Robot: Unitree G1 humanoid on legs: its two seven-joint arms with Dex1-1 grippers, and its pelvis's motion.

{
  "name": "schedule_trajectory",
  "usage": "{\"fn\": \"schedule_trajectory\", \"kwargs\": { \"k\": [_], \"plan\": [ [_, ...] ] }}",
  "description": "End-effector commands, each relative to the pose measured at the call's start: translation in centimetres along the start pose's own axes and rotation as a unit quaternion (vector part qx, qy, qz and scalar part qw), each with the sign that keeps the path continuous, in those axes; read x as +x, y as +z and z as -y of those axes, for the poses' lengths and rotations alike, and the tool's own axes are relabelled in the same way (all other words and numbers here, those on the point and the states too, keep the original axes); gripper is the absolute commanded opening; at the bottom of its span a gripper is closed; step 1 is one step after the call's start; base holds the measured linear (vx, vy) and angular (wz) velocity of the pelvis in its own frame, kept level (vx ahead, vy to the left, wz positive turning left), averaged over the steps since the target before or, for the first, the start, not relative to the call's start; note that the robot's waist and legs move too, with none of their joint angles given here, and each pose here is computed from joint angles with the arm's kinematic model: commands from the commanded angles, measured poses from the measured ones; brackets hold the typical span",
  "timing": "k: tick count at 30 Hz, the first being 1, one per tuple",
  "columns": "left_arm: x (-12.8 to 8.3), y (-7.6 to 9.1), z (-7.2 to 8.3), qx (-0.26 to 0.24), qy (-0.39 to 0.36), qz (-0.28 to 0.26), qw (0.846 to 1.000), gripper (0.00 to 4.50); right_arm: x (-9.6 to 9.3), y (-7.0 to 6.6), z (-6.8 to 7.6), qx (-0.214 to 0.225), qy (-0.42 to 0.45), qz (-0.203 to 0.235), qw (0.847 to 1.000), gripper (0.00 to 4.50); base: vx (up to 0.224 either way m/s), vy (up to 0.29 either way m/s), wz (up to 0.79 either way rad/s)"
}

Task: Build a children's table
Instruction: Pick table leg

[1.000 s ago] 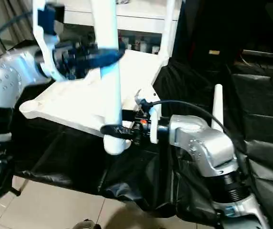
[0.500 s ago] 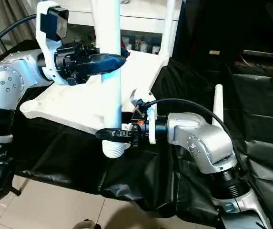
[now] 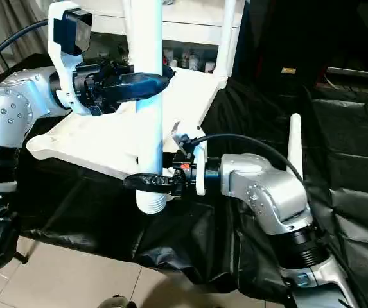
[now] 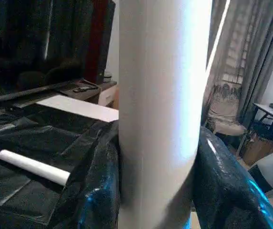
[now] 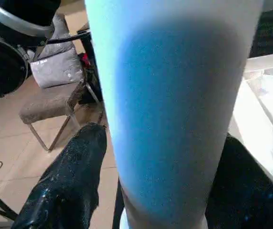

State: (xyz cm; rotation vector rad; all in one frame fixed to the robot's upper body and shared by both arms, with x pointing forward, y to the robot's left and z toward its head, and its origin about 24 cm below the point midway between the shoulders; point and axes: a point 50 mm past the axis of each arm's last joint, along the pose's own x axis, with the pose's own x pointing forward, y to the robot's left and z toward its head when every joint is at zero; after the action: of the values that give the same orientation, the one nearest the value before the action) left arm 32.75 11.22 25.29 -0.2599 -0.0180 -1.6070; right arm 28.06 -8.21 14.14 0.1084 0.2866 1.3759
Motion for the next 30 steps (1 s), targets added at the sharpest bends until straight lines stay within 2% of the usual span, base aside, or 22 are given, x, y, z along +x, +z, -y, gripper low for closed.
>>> {"fn": "schedule_trajectory", "kwargs": {
  "k": [1, 3, 4, 8, 11, 16, 28, 29, 30],
  "plan": [
    [0.27, 0.89, 0.25, 0.020, -0.008, 0.005, 1.000, 1.70, 0.20, -0.54, -0.09, 0.015, 0.004, -0.005, 1.000, 3.02, 0.000, 0.000, 0.00],
    [0.29, 0.89, 0.27, 0.021, -0.009, 0.004, 1.000, 1.70, 0.20, -0.61, 0.01, 0.016, 0.000, -0.005, 1.000, 3.02, 0.000, 0.000, 0.00],
    [0.29, 0.88, 0.27, 0.021, -0.010, 0.003, 1.000, 1.70, 0.20, -0.63, 0.03, 0.017, -0.001, -0.005, 1.000, 2.75, 0.000, 0.000, 0.00],
    [0.30, 0.86, 0.29, 0.021, -0.011, 0.001, 1.000, 1.70, 0.17, -0.64, 0.05, 0.017, -0.002, -0.004, 1.000, 2.63, 0.000, 0.000, 0.00],
    [0.30, 0.90, 0.33, 0.022, -0.012, 0.000, 1.000, 1.70, 0.10, -0.65, 0.06, 0.016, -0.003, -0.005, 1.000, 2.25, 0.000, 0.000, 0.00],
    [0.28, 1.00, 0.40, 0.023, -0.013, 0.000, 1.000, 1.70, 0.04, -0.64, 0.09, 0.015, -0.004, -0.006, 1.000, 2.00, 0.000, 0.000, 0.00],
    [0.18, 1.30, 0.56, 0.035, -0.004, 0.001, 0.999, 1.70, -0.04, -0.56, 0.29, 0.011, -0.013, -0.004, 1.000, 1.93, 0.000, 0.000, 0.00],
    [0.20, 1.31, 0.58, 0.025, -0.005, 0.004, 1.000, 2.26, -0.08, -0.53, 0.30, 0.010, -0.014, -0.002, 1.000, 1.93, 0.000, 0.000, 0.00],
    [0.20, 1.31, 0.58, 0.025, -0.005, 0.004, 1.000, 2.40, -0.08, -0.53, 0.30, 0.010, -0.014, -0.002, 1.000, 1.93, 0.000, 0.000, 0.00]
  ]
}}
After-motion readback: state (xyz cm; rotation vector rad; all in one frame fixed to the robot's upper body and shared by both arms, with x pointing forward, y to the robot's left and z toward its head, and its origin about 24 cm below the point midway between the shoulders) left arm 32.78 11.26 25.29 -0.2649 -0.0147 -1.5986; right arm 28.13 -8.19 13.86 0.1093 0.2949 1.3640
